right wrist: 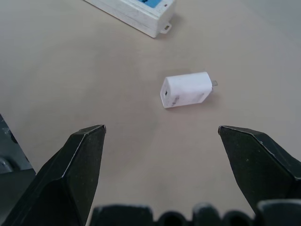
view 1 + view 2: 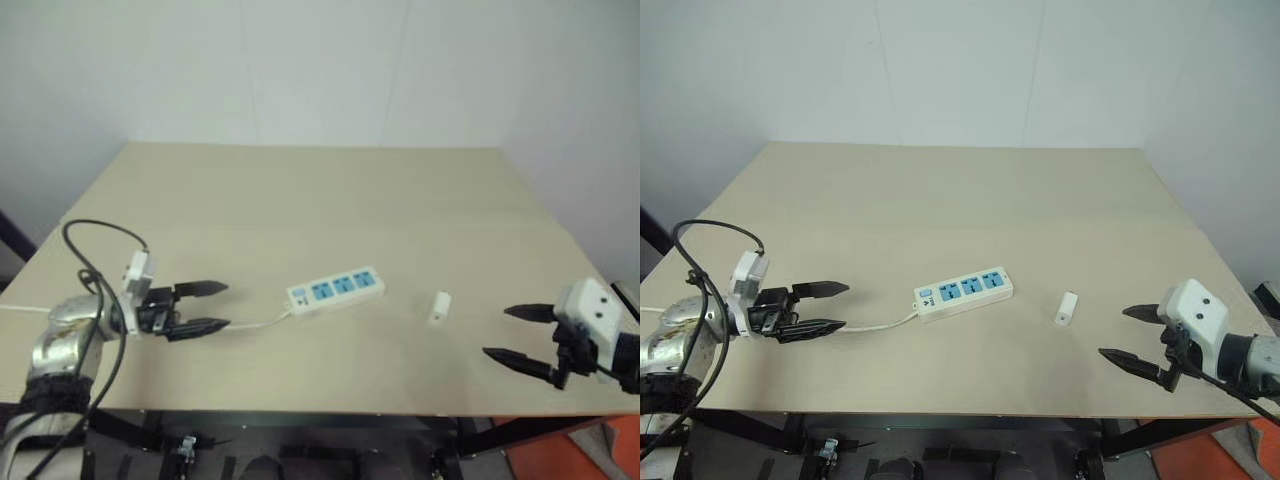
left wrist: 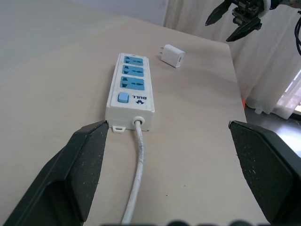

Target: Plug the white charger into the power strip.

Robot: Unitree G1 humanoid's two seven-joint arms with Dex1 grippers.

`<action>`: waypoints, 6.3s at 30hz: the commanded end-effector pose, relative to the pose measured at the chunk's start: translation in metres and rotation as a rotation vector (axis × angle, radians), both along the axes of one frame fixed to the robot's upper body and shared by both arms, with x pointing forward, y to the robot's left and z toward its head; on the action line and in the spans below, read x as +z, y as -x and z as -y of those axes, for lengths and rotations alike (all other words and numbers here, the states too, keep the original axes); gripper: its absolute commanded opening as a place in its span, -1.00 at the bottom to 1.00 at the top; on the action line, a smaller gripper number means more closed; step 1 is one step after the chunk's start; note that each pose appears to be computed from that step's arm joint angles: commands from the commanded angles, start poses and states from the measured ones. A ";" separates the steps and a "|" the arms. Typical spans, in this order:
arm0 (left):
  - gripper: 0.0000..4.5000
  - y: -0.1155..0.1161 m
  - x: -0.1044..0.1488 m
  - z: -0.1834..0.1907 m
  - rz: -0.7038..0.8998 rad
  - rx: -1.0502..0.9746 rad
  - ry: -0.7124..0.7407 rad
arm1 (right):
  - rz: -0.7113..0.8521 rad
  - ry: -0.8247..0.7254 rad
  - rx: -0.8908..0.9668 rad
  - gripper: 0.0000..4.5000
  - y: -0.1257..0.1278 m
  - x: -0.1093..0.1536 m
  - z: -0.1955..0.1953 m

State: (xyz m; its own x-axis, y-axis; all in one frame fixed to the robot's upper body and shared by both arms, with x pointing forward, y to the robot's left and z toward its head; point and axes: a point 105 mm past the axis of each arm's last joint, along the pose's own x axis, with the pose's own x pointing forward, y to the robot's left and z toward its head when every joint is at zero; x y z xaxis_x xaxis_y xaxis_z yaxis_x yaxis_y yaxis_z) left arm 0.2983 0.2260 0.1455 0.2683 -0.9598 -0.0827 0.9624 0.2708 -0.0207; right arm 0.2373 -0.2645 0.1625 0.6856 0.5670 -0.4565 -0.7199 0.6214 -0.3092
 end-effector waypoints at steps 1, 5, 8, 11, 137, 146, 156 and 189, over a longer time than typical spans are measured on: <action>0.98 -0.003 0.008 0.003 0.040 -0.015 0.013 | 0.052 0.006 -0.014 1.00 0.003 0.013 0.002; 0.98 -0.004 0.007 0.008 0.040 -0.032 0.011 | 0.054 -0.004 -0.024 1.00 0.006 0.011 0.001; 0.98 -0.005 0.008 0.010 0.041 -0.042 0.015 | 0.054 -0.004 -0.031 1.00 0.007 0.011 0.002; 0.98 -0.006 0.008 0.011 0.038 -0.048 0.005 | 0.049 0.002 -0.034 1.00 0.009 0.011 0.004; 0.46 -0.047 -0.084 0.103 0.180 -0.053 -0.164 | 0.241 1.192 1.379 1.00 -0.110 -0.023 -0.083; 0.46 -0.047 -0.083 0.108 0.178 -0.070 -0.160 | 0.301 1.204 1.392 1.00 -0.115 -0.029 -0.093; 0.46 -0.047 -0.084 0.109 0.178 -0.071 -0.167 | 0.378 1.259 1.464 0.76 -0.116 -0.029 -0.095; 0.46 -0.039 -0.075 0.118 0.162 -0.252 -0.193 | 0.461 -0.216 0.540 -0.49 -0.131 0.095 -0.127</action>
State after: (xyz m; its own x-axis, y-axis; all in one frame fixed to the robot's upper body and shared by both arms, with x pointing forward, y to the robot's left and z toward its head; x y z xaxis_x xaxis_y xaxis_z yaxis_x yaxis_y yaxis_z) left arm 0.3441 0.1115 0.0769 0.1274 -0.9755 -0.1795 0.9768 0.0920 0.1936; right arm 0.3763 -0.1475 0.2264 0.4117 0.8939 -0.1771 -0.7577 0.2278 -0.6116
